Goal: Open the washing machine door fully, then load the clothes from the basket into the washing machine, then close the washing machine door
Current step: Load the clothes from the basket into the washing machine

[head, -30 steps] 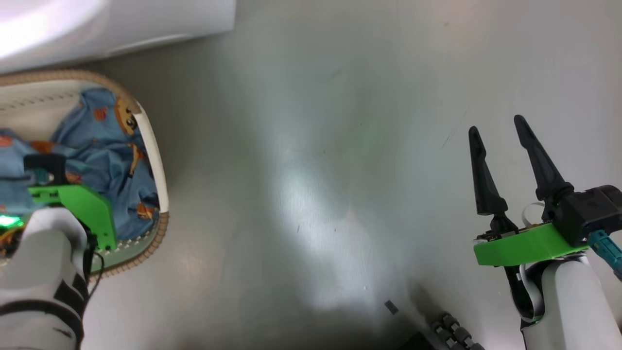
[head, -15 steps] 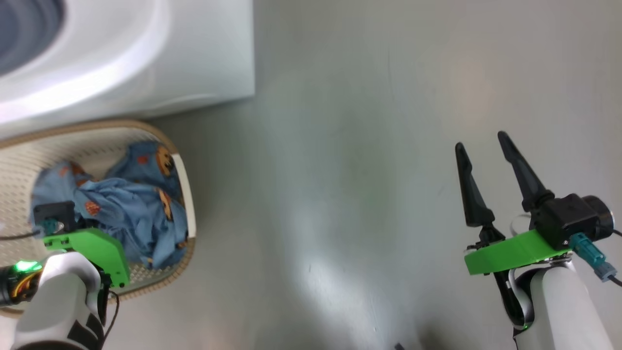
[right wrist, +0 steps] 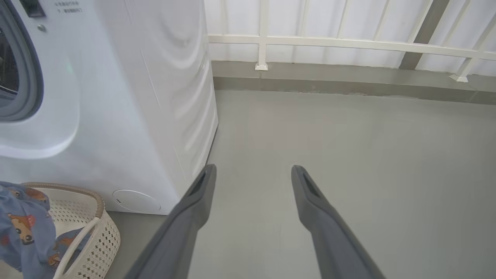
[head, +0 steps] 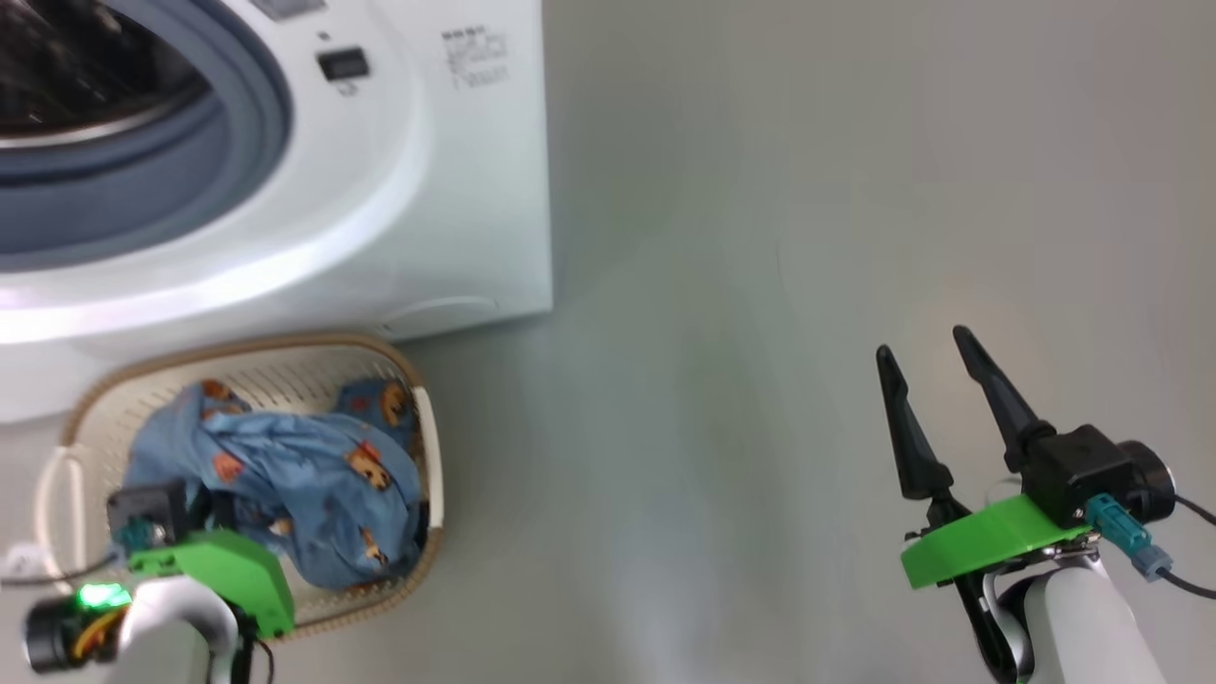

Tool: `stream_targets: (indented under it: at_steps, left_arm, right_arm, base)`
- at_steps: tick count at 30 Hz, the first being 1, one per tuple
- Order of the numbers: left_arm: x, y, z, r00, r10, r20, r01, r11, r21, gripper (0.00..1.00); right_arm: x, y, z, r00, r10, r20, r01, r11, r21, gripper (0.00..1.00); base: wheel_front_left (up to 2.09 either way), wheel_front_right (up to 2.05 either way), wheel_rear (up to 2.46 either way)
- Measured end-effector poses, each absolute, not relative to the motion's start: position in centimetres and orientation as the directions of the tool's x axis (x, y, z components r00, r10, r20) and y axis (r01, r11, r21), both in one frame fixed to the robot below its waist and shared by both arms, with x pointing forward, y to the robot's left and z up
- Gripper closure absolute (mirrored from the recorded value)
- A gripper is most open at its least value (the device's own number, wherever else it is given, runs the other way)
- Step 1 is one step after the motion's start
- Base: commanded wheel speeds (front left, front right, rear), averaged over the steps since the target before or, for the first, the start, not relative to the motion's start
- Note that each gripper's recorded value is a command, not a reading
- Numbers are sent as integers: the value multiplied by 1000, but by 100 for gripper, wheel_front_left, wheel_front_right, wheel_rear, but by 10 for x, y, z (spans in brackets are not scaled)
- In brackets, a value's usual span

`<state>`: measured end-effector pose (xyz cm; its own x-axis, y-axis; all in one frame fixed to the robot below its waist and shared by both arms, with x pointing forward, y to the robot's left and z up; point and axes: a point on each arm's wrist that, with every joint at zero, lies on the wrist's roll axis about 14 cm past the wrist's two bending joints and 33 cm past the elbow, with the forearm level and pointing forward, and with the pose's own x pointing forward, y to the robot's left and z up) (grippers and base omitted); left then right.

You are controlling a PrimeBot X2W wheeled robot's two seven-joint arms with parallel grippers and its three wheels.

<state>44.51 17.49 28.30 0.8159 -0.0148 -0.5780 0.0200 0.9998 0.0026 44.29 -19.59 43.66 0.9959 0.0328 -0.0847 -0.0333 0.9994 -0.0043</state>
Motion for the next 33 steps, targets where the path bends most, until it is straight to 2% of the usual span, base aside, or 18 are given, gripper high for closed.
stream_targets:
  at_steps: [18,33]
  left_arm:
    - [395,184,371,932,43,-359,-98,986,-135,100]
    - [345,203,420,976,82,-200,-128,964,-231,100]
  right_arm:
    - [411,-176,485,997,80,20,-80,997,18,0]
    - [380,-161,509,989,121,82,-124,992,28,0]
  base:
    - [0,0,0]
    - [0,0,0]
